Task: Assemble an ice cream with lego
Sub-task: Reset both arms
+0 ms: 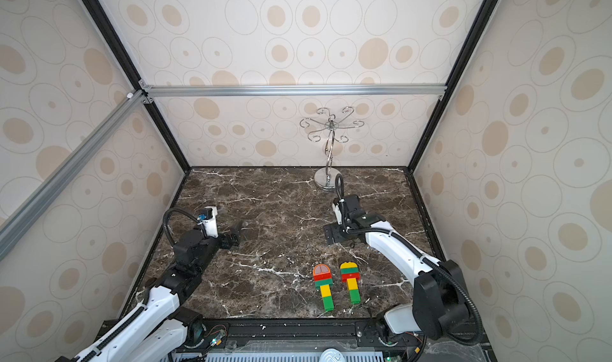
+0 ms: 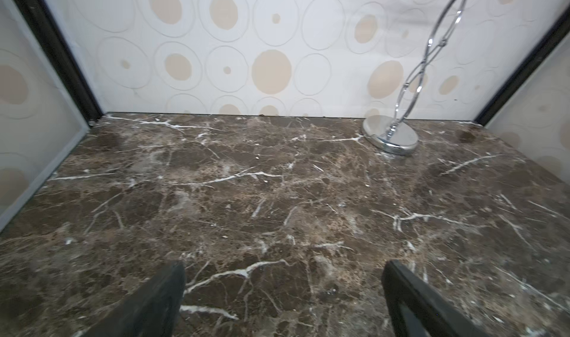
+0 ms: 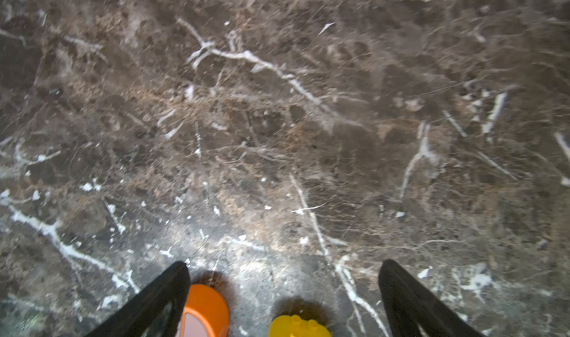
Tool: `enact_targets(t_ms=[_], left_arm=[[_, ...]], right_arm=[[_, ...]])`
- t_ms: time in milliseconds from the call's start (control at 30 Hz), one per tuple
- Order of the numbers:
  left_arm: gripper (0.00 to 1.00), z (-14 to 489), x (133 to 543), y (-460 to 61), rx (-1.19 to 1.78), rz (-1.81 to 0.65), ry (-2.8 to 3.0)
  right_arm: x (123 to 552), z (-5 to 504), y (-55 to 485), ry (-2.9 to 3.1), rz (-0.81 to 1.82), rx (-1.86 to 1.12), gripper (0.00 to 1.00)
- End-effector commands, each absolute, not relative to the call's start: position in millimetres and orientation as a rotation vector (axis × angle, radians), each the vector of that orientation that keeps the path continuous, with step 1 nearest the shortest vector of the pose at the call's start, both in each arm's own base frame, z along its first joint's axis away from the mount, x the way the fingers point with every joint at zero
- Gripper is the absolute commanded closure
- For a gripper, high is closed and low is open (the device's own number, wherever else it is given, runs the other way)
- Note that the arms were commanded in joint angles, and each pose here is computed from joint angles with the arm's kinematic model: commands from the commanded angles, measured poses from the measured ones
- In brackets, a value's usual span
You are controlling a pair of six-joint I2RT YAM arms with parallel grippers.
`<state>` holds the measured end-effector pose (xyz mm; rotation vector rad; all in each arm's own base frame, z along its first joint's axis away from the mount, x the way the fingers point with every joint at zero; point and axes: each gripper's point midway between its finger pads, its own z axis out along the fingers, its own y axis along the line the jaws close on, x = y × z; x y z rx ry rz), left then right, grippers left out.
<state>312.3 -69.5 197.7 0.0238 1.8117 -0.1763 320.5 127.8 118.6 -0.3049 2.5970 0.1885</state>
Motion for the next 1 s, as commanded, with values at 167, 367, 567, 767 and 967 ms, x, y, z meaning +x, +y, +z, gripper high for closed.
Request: enact_targets(t_ms=[167, 367, 567, 767, 967], left_arm=[[0.00, 211, 329, -17, -0.119, -0.007, 1.682], [0.00, 202, 335, 6, -0.140, 0.032, 1.648], [0.00, 186, 337, 28, -0.191, 0.077, 1.636], [0.00, 177, 340, 31, -0.133, 0.137, 1.604], [0.00, 172, 349, 30, -0.093, 0.162, 1.570]], right_arm=[[363, 125, 47, 2.326, -0.174, -0.122, 0.02], [370, 111, 24, 2.201, -0.272, -0.095, 0.02], [369, 97, 8, 2.099, -0.312, -0.083, 0.01], [374, 105, 8, 2.022, -0.281, -0.085, 0.01], [381, 110, 12, 1.974, -0.263, -0.095, 0.01]])
